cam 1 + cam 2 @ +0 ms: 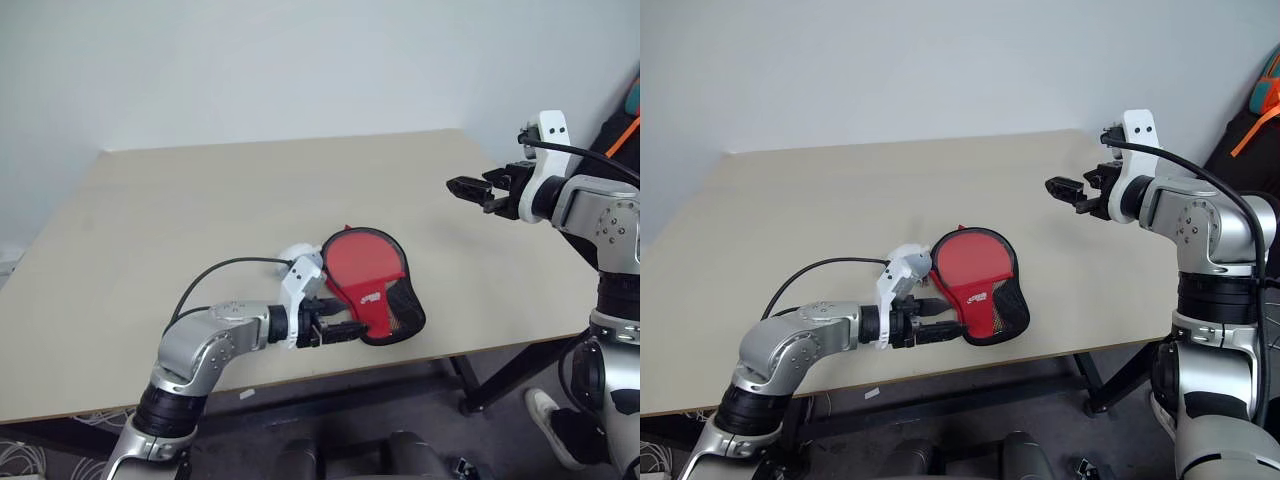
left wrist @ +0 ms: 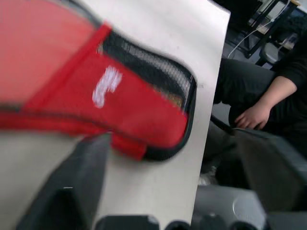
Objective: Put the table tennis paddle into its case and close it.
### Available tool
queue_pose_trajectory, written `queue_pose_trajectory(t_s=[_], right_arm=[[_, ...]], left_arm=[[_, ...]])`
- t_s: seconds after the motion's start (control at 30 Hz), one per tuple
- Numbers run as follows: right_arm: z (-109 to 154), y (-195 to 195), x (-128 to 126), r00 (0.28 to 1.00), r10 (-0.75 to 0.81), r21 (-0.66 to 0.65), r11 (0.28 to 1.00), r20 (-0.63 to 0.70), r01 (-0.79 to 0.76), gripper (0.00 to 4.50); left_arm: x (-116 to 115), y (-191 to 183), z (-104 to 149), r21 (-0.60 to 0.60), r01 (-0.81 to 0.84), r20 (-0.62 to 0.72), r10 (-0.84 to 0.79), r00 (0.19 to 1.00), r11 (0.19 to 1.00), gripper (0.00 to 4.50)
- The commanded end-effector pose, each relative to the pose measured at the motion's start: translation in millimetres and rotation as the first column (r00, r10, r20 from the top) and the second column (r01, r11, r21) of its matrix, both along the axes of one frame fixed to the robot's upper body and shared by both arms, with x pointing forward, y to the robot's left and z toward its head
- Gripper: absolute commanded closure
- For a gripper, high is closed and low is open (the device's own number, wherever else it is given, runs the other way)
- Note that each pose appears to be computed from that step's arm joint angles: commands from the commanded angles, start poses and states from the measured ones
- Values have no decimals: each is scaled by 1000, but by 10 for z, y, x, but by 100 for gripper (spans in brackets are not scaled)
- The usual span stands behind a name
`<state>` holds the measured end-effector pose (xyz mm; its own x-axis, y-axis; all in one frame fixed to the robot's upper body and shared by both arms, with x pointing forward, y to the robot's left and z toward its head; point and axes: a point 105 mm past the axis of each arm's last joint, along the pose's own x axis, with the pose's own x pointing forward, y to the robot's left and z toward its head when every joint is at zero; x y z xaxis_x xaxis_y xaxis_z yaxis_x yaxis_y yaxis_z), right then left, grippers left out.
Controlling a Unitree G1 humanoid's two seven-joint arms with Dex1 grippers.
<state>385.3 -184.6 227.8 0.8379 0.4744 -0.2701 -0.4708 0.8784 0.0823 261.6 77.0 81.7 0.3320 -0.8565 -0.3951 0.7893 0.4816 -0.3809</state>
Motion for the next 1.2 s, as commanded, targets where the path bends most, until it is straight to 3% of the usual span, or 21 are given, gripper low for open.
queue_pose_trajectory(t_s=[0.03,0.47,1.2], right_arm=[[111,49,-36,999,18,10,1000,48,-19,0],[70,141,-68,999,21,33,999,36,-22,0],[39,302,-100,999,21,86,996,30,-24,0]], left_arm=[[-39,37,56,-40,-18,-19,17,1000,999,6],[-31,-83,-163,-178,-166,-338,98,936,970,6],[37,-463,-304,-63,-223,-537,155,829,973,6]])
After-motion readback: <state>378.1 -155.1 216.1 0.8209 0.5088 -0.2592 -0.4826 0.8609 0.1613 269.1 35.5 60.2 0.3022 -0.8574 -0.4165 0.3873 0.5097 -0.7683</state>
